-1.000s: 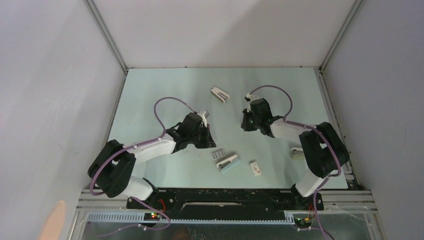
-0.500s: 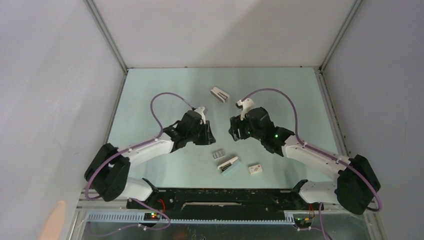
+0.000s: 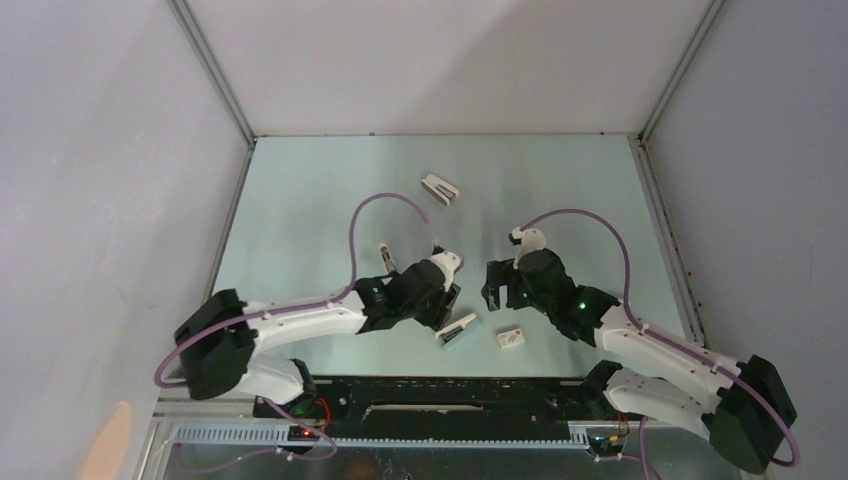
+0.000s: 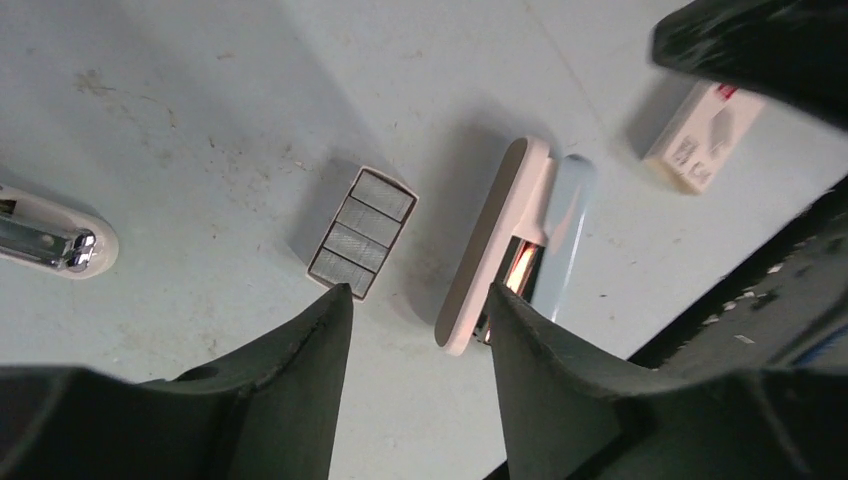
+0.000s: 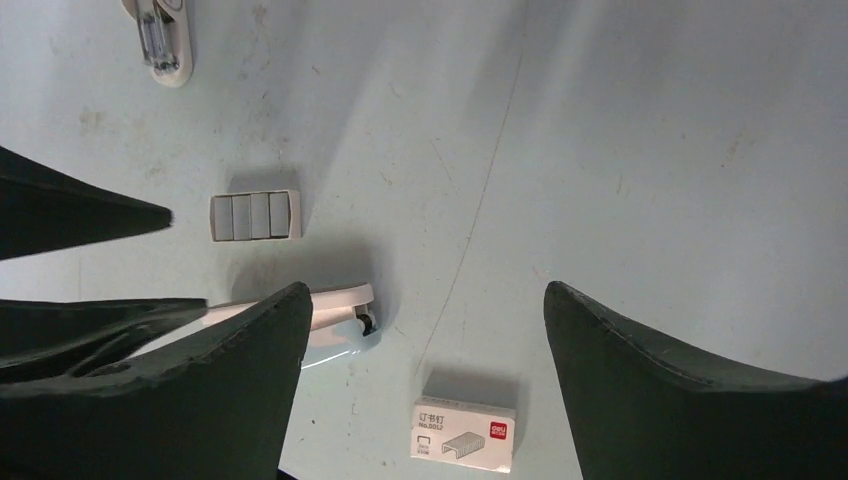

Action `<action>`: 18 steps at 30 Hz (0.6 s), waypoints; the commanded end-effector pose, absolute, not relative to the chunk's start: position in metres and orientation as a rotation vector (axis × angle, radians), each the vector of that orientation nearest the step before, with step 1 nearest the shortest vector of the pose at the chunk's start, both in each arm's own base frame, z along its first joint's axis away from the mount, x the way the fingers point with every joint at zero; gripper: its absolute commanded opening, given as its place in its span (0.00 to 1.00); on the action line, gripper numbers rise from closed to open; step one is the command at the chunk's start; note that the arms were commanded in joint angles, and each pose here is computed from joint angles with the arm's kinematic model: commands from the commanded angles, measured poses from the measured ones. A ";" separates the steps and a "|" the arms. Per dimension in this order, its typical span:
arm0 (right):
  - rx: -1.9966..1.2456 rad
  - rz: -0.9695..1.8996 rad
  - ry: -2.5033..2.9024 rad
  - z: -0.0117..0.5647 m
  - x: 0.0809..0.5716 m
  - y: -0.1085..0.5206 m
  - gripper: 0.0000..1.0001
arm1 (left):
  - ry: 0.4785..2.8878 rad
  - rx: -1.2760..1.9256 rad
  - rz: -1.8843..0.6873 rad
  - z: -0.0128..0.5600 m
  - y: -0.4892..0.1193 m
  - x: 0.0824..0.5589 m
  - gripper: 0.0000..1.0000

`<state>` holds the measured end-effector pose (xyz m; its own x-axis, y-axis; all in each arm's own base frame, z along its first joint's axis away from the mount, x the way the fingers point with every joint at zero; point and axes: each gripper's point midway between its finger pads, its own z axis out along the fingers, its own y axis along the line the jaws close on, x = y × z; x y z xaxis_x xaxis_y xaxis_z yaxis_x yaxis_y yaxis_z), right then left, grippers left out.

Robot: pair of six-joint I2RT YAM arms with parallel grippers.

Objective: Load the staples into the stapler

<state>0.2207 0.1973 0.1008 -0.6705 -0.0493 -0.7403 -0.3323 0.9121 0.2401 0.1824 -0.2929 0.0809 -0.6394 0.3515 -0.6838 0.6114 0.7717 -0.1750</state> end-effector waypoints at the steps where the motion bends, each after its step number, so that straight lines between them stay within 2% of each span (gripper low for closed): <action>1: -0.126 0.474 2.216 0.112 0.226 0.186 0.89 | 2.277 0.826 -0.410 0.082 -0.306 0.191 0.54; 5: -0.098 0.463 2.203 0.114 0.225 0.177 0.89 | 2.297 0.893 -0.407 0.072 -0.316 0.186 0.47; 15: -0.078 0.443 2.210 0.109 0.226 0.169 0.89 | 2.341 1.060 -0.415 0.053 -0.331 0.171 0.46; 18: -0.082 0.438 2.210 0.108 0.226 0.169 0.89 | 2.367 1.091 -0.387 0.045 -0.328 0.169 0.43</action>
<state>0.2206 0.1717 0.1029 -0.6520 0.0666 -0.7553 -0.2299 0.9319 0.2806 0.1715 -0.3247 0.0471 -0.5787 0.5791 -0.5743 0.7354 0.6749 -0.0605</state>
